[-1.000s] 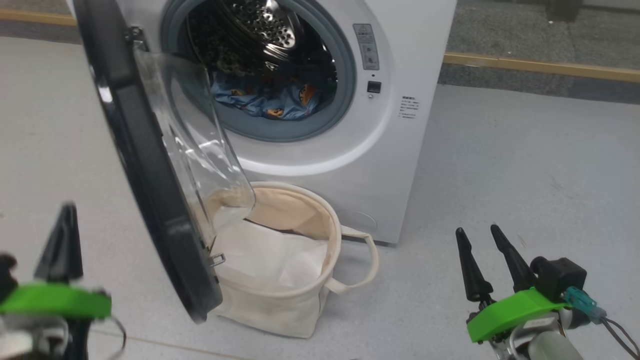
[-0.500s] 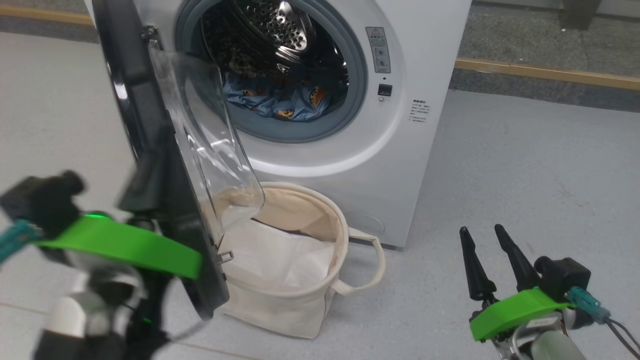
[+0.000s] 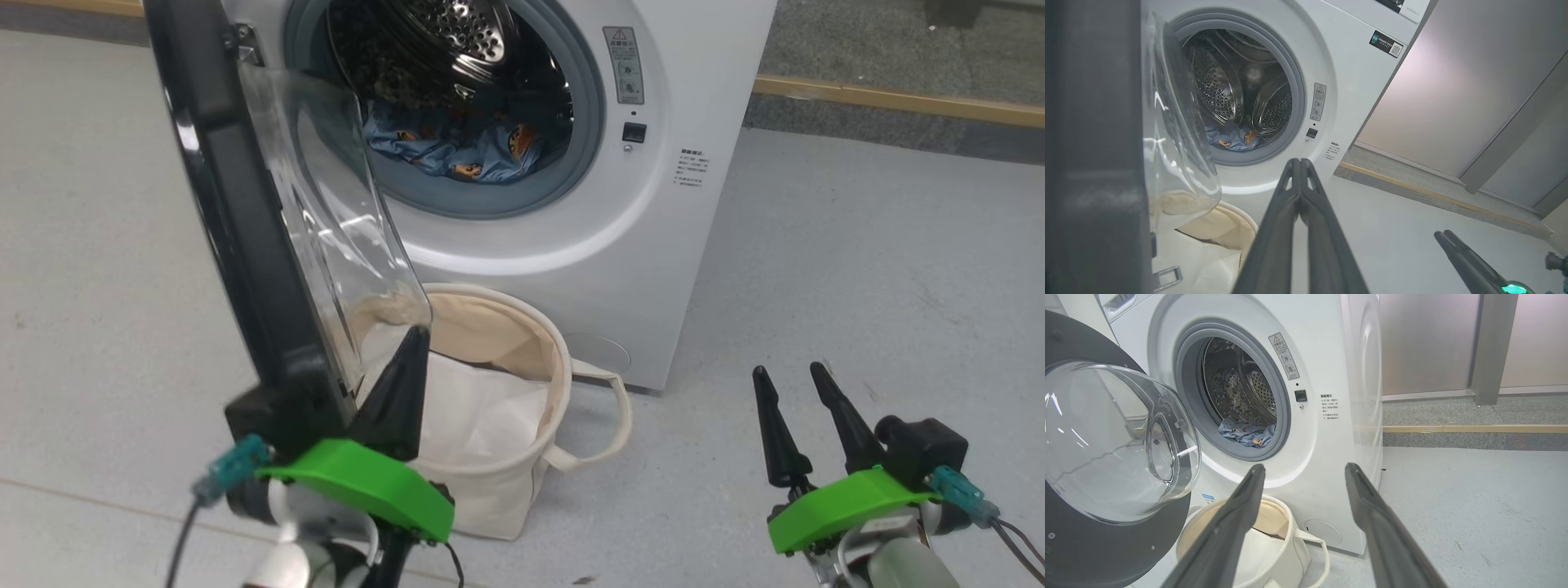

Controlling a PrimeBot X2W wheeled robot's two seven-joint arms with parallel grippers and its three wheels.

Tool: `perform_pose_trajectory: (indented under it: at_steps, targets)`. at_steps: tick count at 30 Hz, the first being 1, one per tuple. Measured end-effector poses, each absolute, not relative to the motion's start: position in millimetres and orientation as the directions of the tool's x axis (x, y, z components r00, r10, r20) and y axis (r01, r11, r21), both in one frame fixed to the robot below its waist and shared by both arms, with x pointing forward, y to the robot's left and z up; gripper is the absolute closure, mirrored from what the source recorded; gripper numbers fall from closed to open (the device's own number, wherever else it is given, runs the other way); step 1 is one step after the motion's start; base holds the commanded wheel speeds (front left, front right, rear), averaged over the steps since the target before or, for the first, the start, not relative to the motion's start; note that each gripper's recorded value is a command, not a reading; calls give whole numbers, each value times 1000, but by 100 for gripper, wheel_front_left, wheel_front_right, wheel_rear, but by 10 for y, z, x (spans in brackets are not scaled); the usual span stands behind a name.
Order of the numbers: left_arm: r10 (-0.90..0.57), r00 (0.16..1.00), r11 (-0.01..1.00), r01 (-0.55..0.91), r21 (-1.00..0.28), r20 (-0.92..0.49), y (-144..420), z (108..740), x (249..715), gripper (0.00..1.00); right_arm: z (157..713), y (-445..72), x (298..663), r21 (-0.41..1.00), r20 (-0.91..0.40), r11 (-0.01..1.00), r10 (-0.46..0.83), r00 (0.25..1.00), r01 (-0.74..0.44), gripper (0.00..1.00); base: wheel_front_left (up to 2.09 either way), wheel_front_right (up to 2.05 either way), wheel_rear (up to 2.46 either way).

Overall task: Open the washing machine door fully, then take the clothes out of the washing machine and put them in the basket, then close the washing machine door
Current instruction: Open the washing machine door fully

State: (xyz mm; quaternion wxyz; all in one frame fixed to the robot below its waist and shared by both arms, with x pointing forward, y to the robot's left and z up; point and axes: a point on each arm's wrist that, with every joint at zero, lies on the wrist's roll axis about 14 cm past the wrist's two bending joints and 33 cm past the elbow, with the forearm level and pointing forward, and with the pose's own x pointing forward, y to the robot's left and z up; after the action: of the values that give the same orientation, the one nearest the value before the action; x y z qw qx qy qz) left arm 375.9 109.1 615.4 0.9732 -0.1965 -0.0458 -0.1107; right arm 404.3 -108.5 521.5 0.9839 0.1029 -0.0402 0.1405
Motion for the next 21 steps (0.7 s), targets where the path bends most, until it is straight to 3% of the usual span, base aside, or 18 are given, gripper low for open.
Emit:
perform_pose_trajectory:
  at_steps: [7, 21]
  targets:
    - [-99, 993, 930, 113, -350, 58, 1231, 5649, 3858, 100, 5213, -1071, 4059, 193, 109, 938, 272, 956, -288, 0, 0, 0, 0]
    - [100, 994, 923, -73, -378, 53, 1758, 5412, 3820, 100, 5269, -686, 4130, 200, 129, 902, 364, 922, -384, 0, 0, 0, 0]
